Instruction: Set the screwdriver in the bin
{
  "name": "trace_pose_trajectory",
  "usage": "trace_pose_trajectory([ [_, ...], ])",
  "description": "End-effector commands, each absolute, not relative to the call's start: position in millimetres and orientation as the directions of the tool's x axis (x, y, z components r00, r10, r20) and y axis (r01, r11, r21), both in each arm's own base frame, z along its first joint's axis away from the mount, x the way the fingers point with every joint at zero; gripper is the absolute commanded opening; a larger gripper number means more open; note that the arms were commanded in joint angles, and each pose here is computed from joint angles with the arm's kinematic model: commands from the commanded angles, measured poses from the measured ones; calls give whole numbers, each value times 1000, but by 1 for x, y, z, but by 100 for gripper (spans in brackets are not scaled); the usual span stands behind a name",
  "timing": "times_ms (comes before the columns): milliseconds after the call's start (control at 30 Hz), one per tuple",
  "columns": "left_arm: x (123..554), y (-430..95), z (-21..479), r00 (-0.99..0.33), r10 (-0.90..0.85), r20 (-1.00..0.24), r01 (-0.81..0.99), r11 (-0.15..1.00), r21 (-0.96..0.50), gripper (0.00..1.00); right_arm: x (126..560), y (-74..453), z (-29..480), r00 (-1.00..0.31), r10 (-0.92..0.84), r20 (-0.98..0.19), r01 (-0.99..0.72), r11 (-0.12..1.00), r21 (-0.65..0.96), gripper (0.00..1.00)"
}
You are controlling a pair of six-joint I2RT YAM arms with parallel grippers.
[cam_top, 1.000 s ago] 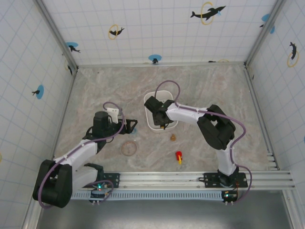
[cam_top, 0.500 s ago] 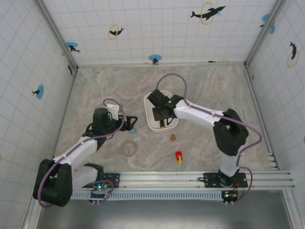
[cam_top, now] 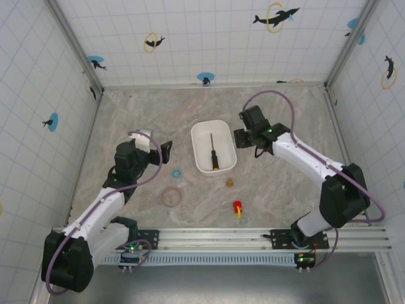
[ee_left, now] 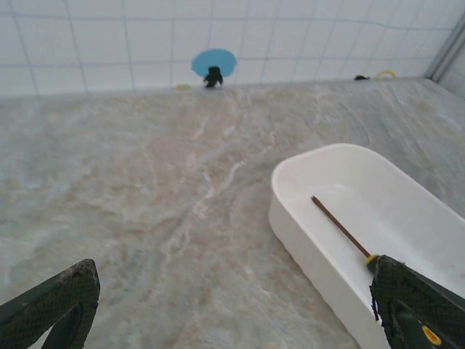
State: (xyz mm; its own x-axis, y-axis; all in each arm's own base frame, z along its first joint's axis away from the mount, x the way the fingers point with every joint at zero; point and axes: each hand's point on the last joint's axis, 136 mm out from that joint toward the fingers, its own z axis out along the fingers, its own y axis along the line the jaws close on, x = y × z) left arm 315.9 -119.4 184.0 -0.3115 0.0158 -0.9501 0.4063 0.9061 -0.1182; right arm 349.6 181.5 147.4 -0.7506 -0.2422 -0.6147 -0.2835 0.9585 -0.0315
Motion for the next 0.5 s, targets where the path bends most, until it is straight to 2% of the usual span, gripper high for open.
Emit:
trace_pose_trajectory([
  [0,319,-106,184,-236,67,-970,350,937,-21,98,357,165,164,-655,-269,-707,-304,949,-79,76],
  [200,322,-94,179,-201,75,-977,291,957,13,98,352,122,165,-604,-193,-773,-217,973,-74,76],
  [467,325,-79,175,-168,94,-981,222,973,56,98,353,73,181,-455,-81,-887,-60,996,-61,76],
])
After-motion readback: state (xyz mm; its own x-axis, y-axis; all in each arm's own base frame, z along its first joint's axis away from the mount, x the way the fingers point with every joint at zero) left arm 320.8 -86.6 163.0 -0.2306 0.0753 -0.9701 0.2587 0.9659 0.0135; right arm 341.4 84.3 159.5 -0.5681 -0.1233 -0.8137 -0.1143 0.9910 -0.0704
